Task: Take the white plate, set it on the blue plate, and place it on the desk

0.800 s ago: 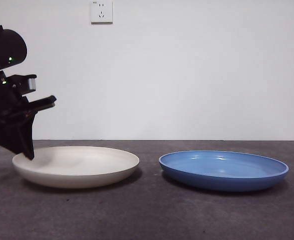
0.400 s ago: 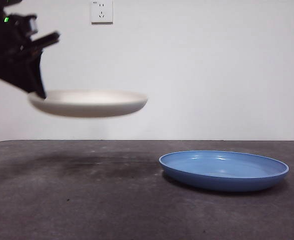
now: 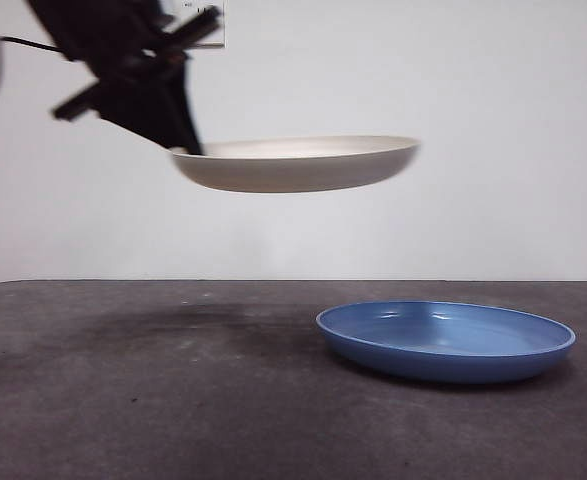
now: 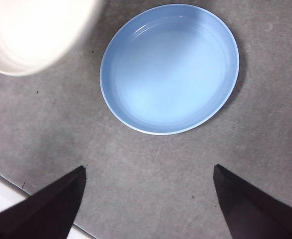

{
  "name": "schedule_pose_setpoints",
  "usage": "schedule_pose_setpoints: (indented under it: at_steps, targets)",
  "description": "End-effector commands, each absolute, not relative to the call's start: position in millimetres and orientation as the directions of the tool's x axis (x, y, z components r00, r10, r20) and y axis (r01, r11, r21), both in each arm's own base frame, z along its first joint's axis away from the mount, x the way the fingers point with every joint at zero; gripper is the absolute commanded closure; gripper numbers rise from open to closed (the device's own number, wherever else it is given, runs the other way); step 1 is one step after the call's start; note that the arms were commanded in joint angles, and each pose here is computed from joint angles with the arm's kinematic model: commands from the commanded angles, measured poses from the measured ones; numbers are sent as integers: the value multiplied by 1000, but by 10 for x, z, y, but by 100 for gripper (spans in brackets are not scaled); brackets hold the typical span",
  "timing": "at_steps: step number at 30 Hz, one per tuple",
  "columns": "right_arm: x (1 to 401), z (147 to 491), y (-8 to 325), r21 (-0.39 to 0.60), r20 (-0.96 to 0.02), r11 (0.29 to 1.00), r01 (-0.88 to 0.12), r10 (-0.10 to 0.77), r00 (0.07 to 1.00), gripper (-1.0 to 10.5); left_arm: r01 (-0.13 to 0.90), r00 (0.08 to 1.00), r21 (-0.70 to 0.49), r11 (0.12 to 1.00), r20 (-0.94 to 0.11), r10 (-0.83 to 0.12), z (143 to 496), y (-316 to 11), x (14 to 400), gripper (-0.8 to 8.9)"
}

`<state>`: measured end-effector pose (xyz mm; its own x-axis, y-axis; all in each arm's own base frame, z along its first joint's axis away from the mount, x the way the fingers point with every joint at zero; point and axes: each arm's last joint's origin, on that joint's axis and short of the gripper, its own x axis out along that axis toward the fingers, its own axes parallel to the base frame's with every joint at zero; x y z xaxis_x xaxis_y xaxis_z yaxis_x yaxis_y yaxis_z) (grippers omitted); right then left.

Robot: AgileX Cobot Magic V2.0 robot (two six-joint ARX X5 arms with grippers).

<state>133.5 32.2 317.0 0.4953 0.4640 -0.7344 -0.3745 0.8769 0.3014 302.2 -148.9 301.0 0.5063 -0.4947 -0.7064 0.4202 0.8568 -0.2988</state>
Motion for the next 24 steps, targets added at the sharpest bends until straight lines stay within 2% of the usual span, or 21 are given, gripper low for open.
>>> schedule_pose_setpoints:
  at_steps: [1, 9, 13, 24]
  targets:
    - [1343, 3233, 327, 302, -719, 876, -377, 469, 513, 535, 423, 477, -314, 850, -720, -504, 2913, -1703, 3162, 804]
    - [1271, 3273, 305, 280, -708, 893, -352, 440, 552, 535, 480, 395, -311, 820, -758, -519, 2634, -2271, 3403, 804]
    - [1205, 3305, 294, 281, -690, 893, -351, 443, 572, 535, 489, 381, -281, 826, -783, -492, 2497, -2492, 3482, 804]
    - [1081, 3352, 269, 264, -665, 901, -344, 428, 612, 535, 503, 328, -264, 823, -823, -464, 2180, -2750, 3572, 804]
